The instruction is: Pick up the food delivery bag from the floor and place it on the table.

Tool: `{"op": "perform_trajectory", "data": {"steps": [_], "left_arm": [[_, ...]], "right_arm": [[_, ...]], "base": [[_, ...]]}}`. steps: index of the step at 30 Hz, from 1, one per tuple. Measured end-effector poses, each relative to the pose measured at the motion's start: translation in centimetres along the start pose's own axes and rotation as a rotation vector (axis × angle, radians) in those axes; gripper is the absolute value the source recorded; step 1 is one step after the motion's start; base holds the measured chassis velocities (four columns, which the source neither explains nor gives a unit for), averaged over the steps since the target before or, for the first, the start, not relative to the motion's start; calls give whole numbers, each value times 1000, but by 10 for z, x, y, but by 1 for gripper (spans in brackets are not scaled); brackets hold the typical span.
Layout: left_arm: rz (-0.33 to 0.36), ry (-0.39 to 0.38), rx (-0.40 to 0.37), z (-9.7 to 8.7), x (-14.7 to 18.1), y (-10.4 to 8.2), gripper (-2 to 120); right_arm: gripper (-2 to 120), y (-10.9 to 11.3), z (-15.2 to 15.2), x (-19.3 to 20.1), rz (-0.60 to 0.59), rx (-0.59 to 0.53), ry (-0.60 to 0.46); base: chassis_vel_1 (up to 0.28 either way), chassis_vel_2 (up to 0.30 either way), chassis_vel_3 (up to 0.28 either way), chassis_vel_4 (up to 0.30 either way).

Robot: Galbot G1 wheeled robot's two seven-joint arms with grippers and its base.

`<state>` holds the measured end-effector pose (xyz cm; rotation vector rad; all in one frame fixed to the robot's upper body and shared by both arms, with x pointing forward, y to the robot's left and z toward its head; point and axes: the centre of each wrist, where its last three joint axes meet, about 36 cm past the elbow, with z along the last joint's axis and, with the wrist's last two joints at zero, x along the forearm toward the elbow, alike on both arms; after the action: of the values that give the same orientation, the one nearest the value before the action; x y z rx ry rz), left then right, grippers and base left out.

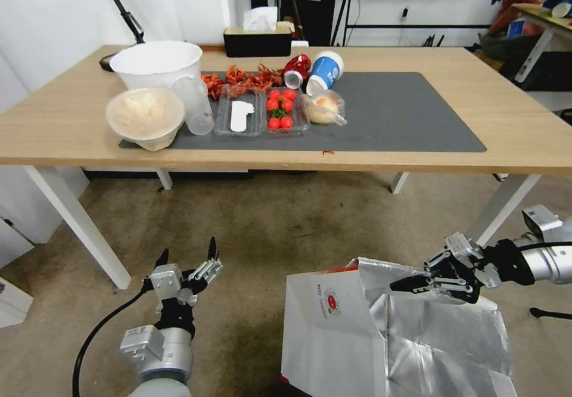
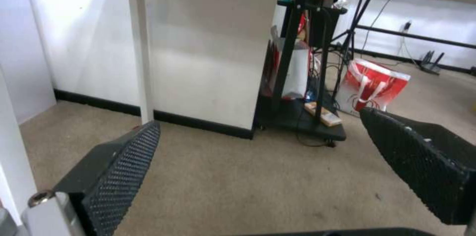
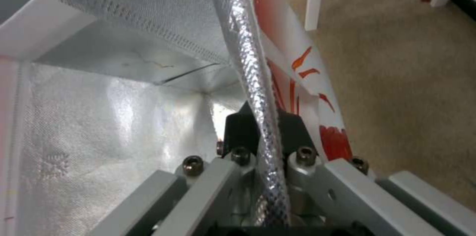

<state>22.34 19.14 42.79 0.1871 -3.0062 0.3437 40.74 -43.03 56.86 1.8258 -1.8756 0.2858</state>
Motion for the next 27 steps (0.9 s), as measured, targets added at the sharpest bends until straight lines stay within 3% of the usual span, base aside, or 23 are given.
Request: {"op": "perform_trajectory", "data": {"steps": [27], "left_arm": [[0,-3,1,-1,0,-1,100]], "right_arm": [[0,1,-1,-1,-2,3,0]], "base": [[0,0,0,0]]}}
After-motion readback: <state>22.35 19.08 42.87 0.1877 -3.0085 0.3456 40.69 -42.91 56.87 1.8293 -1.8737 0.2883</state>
